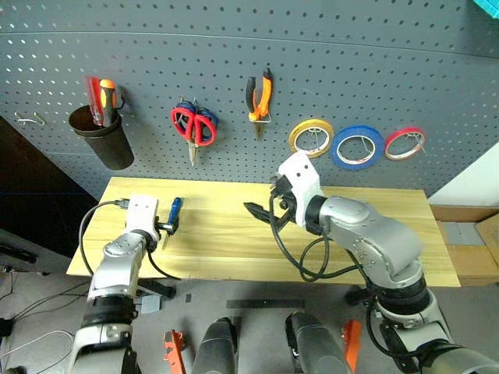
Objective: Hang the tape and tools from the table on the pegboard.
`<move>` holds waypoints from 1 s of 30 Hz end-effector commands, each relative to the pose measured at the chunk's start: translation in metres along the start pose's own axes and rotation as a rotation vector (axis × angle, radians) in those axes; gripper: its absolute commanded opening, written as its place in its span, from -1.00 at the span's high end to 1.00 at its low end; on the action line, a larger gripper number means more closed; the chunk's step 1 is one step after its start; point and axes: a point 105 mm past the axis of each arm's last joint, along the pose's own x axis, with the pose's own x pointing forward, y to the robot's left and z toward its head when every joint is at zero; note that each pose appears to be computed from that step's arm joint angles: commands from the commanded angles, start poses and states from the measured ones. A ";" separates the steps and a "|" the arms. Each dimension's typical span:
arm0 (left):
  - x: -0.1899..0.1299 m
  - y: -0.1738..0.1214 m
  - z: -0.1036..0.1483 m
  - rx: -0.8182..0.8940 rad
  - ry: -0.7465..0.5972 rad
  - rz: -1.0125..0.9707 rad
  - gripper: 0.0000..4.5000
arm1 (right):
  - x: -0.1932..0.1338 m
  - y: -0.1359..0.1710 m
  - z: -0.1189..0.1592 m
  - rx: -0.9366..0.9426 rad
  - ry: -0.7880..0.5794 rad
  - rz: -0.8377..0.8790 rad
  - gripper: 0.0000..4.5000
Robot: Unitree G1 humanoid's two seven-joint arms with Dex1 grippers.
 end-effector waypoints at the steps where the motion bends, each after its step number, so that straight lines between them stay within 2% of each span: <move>1: 0.007 0.013 0.002 -0.046 0.029 0.027 -1.00 | 0.007 0.008 0.006 -0.005 -0.007 -0.003 -1.00; 7: 0.025 -0.001 -0.011 -0.086 0.131 -0.025 -1.00 | 0.020 0.016 0.012 -0.023 -0.004 -0.013 -1.00; 12: 0.033 -0.013 -0.013 -0.056 0.162 -0.057 -1.00 | 0.023 0.018 0.023 -0.039 -0.024 -0.007 -1.00; 19: 0.037 -0.016 -0.016 -0.023 0.181 -0.052 -1.00 | 0.024 0.021 0.025 -0.048 -0.016 0.017 -1.00; 22: 0.038 -0.016 -0.015 -0.020 0.169 -0.048 -0.75 | 0.023 0.021 0.023 -0.062 -0.007 0.021 -1.00; 30: 0.035 -0.007 -0.005 0.018 0.074 -0.023 0.48 | 0.021 0.018 0.027 -0.087 -0.016 0.026 -1.00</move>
